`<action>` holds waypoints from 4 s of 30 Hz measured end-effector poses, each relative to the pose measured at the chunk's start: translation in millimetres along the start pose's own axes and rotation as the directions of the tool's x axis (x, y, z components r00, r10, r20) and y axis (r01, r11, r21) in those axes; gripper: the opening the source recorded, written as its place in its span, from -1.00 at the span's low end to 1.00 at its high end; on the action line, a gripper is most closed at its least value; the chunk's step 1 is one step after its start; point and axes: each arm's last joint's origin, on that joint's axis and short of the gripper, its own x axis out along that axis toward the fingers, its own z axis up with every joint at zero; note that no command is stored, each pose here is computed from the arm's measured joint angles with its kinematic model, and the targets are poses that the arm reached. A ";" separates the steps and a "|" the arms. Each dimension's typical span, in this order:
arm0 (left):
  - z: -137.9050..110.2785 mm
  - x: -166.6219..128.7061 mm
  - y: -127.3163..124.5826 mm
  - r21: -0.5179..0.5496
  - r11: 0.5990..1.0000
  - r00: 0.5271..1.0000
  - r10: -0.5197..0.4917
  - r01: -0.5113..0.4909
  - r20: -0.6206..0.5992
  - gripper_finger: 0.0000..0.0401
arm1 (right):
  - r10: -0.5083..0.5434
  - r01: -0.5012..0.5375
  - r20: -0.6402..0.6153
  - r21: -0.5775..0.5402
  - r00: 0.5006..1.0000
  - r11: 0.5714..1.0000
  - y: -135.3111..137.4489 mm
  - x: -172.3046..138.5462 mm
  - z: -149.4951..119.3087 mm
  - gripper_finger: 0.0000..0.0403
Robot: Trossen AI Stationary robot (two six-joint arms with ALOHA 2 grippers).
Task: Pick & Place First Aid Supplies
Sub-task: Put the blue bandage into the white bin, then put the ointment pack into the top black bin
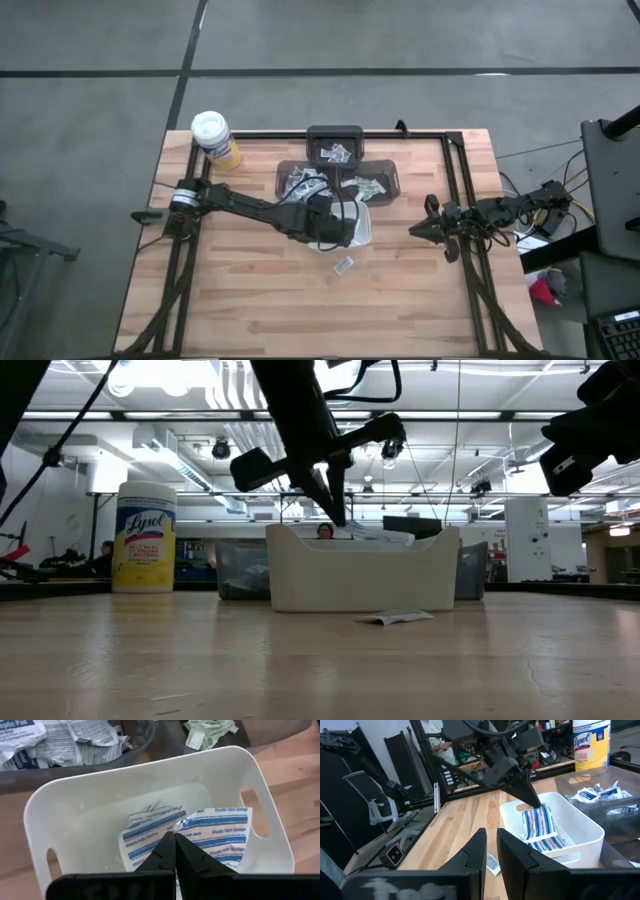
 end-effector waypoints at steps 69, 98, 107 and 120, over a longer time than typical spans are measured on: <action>-11.4 18.6 16.7 -0.070 0.997 0.999 0.035 -0.034 0.005 -0.44 | 0.000 0.000 0.000 -0.005 1.000 1.000 0.0 0.0 0.0 -0.79; -20.1 -48.7 -37.3 0.230 0.935 0.959 -0.240 0.270 -0.150 -0.36 | 0.000 0.000 0.000 -0.004 1.000 1.000 0.0 0.0 0.0 -0.79; -52.5 -67.0 -36.9 0.271 0.908 0.938 -0.266 0.321 -0.221 -0.37 | 0.000 0.000 0.000 0.001 1.000 1.000 0.0 0.0 0.0 -0.79; -93.9 -95.4 -31.3 0.403 0.851 0.942 -0.305 0.336 -0.142 -0.37 | 0.000 0.000 0.000 0.004 1.000 1.000 0.0 0.0 0.0 -0.79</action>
